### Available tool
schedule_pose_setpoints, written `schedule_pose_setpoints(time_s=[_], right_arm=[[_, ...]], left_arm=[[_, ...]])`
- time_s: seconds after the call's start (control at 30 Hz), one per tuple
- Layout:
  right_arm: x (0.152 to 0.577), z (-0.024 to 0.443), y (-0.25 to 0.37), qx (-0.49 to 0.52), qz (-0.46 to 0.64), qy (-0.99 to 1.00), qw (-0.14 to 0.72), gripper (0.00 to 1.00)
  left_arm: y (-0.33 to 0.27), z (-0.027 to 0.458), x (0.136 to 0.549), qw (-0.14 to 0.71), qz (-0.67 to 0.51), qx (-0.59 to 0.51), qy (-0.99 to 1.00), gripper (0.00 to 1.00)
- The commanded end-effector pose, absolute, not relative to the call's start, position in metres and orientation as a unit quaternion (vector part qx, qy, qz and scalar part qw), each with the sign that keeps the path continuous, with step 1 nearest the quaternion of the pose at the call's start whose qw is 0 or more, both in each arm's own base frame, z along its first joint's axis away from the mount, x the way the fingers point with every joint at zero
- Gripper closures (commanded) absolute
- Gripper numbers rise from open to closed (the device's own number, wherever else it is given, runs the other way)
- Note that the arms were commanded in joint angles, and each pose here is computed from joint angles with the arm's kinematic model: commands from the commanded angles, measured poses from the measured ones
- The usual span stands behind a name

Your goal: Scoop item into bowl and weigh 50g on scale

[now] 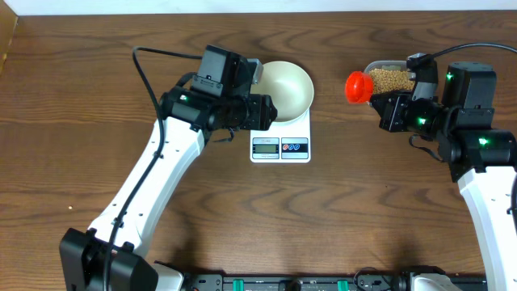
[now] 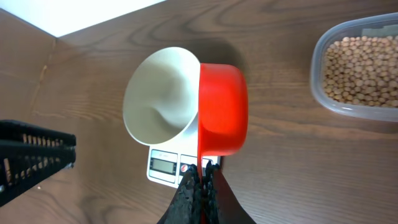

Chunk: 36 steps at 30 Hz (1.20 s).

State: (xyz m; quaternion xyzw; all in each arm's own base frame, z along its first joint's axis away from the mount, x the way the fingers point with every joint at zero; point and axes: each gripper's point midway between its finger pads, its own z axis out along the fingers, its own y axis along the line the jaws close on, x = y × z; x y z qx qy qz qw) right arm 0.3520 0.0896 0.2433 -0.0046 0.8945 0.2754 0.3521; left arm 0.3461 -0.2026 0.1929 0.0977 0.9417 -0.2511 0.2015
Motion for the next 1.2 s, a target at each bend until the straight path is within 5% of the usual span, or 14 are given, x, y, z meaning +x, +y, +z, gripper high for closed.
schedule_pose_setpoints(time_s=[0.0,0.6,1.17], right_arm=[[0.356,0.251,0.083,-0.009,0.255,0.894,0.368,0.99],[0.361,0.246,0.052,0.035,0.224,0.900,0.372,0.99],[0.359,0.242,0.050,0.040,0.218,0.904,0.366,0.99]], left_arm=[[-0.212,0.185,0.330,0.179,-0.262,0.109,0.942,0.44],[-0.231,0.120,0.287,0.125,-0.218,0.120,0.961,0.92],[-0.243,0.083,0.300,0.204,-0.178,0.113,0.956,0.92]])
